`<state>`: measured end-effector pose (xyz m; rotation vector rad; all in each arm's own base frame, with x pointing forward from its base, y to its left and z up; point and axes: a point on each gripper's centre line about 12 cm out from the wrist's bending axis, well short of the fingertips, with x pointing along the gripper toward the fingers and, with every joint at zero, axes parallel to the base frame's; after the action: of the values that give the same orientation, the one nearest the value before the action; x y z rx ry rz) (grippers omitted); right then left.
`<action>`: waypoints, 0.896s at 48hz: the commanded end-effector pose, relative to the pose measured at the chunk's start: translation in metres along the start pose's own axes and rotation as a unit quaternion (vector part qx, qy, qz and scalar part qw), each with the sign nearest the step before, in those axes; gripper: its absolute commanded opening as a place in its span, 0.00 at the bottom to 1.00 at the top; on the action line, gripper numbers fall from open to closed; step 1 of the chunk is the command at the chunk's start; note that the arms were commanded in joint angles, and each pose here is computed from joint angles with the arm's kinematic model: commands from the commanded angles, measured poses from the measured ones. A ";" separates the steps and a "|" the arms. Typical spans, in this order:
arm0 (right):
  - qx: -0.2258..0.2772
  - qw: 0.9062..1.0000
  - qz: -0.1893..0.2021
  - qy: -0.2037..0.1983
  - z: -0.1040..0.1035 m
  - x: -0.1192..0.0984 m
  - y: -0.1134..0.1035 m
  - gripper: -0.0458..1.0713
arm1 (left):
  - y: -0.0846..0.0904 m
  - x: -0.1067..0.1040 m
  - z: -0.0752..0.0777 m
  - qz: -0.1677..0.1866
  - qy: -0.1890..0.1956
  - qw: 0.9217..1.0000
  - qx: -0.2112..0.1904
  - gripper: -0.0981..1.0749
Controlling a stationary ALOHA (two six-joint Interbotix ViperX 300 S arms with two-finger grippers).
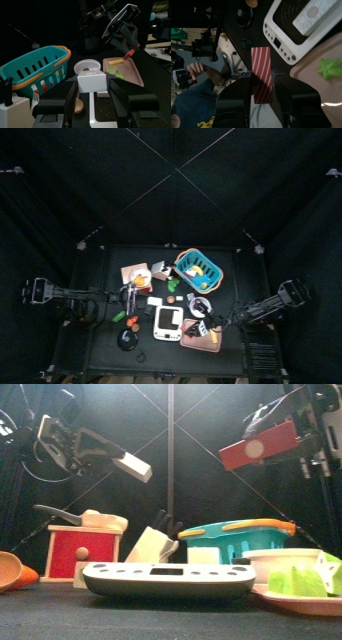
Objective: Place salmon on plate
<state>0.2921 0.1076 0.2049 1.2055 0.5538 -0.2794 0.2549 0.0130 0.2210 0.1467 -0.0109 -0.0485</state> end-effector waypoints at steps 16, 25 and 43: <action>0.113 0.986 -0.087 -0.084 -0.031 -0.038 -0.006 0.50 | -0.006 -0.020 0.017 -0.003 -0.044 0.999 0.003 0.55; 0.142 0.977 -0.125 -0.100 -0.041 -0.046 -0.003 0.50 | -0.008 -0.020 0.015 -0.006 -0.031 1.000 0.004 0.55; 0.150 0.949 -0.228 -0.155 -0.055 -0.033 -0.030 0.51 | -0.008 -0.019 0.012 -0.005 -0.018 1.000 0.003 0.55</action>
<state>0.2318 0.1403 0.1778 1.2621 0.5246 -0.9695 0.2326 0.0050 0.2261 0.1541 -0.0269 -0.0608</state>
